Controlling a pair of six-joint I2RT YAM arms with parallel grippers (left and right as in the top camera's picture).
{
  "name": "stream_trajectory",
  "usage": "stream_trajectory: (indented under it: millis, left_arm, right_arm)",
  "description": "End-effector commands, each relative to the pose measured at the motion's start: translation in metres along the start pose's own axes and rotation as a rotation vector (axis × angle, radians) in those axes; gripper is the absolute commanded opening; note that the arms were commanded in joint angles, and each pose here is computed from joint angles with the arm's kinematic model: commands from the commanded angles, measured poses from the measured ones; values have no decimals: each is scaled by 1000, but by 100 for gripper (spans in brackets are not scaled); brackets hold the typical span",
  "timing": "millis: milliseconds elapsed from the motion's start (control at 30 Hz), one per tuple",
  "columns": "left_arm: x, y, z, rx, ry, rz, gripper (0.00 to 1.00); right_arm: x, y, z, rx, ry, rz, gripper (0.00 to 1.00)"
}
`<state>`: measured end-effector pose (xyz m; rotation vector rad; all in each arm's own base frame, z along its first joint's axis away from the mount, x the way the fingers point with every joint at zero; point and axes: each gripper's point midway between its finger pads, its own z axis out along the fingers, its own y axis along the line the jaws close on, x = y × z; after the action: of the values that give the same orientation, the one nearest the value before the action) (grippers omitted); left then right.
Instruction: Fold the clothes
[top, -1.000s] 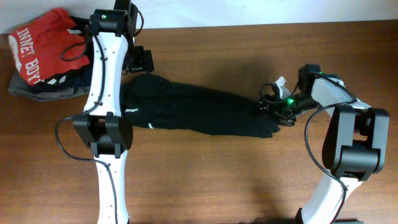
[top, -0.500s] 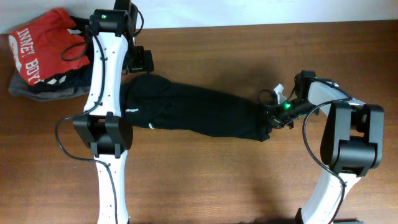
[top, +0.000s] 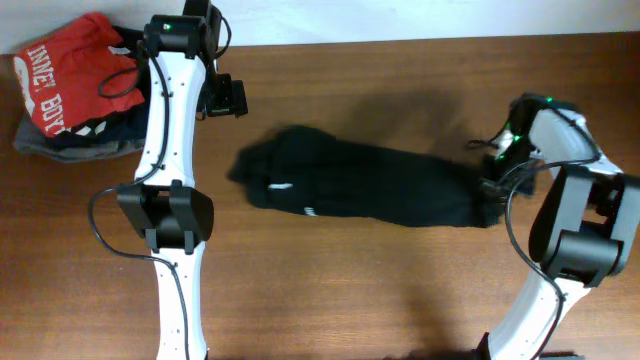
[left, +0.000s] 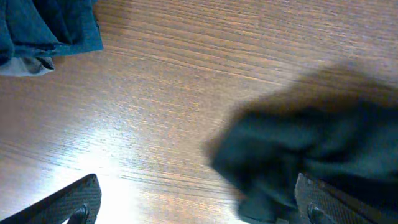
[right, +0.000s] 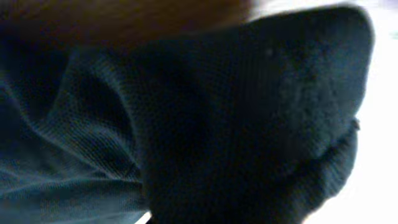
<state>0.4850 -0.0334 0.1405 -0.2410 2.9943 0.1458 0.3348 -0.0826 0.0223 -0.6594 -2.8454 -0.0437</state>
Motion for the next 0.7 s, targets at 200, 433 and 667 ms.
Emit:
stream_trajectory:
  millis: [200, 433, 667]
  left_arm:
    - [-1, -1, -8, 23, -13, 0, 99]
    - [-1, -1, -8, 23, -13, 0, 99]
    - [-1, -1, -8, 23, -13, 0, 99]
  right_arm:
    - [-13, 8, -37, 225, -99, -33, 4]
    - [3, 58, -34, 247, -113, -172, 4]
    - [18, 97, -30, 249, -128, -278, 4]
